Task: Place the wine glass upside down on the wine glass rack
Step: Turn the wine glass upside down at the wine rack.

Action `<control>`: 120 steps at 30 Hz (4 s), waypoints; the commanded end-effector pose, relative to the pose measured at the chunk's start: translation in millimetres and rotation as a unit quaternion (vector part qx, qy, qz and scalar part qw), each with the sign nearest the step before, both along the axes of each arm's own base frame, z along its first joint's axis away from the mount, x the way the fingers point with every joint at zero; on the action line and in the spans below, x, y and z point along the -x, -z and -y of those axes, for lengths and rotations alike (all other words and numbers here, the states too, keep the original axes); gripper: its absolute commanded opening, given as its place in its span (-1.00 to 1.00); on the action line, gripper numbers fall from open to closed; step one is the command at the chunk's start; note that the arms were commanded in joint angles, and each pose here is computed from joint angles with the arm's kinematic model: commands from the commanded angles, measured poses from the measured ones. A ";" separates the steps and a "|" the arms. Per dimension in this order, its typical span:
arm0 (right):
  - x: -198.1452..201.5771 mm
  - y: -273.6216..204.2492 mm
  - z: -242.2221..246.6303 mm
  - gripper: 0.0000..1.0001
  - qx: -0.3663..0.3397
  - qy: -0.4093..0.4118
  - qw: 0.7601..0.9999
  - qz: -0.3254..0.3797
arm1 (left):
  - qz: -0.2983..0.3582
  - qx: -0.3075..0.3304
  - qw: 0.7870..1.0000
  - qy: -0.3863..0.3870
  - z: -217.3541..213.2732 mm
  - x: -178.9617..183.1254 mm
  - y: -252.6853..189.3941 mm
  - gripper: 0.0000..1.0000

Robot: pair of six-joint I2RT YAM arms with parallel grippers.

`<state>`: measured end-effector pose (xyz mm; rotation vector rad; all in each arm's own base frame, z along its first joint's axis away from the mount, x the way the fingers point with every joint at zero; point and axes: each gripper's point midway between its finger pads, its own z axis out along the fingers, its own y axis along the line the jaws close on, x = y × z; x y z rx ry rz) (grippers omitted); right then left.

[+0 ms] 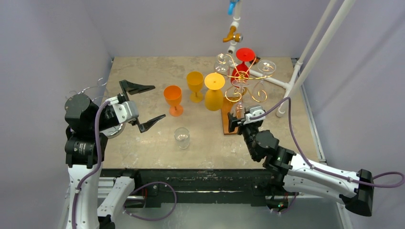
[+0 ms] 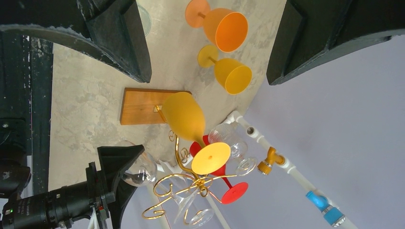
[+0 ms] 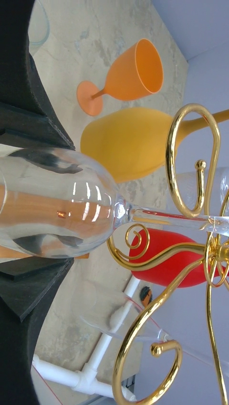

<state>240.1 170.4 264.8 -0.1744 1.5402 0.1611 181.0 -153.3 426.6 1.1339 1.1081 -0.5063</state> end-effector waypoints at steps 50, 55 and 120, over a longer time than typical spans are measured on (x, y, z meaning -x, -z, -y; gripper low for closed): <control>13.5 -21.0 -27.6 -1.00 -0.021 -0.110 0.992 0.054 | -0.001 -0.003 1.000 0.000 -0.5 -3.8 3.0 1.00; 16.4 -21.9 -23.6 -1.00 -0.025 -0.114 0.990 0.077 | -0.002 -0.002 1.000 0.000 -0.6 -4.9 2.2 1.00; 55.4 -68.9 31.7 0.17 -0.199 -0.104 0.974 -0.037 | -0.012 -0.003 1.000 0.010 1.4 -3.3 10.3 1.00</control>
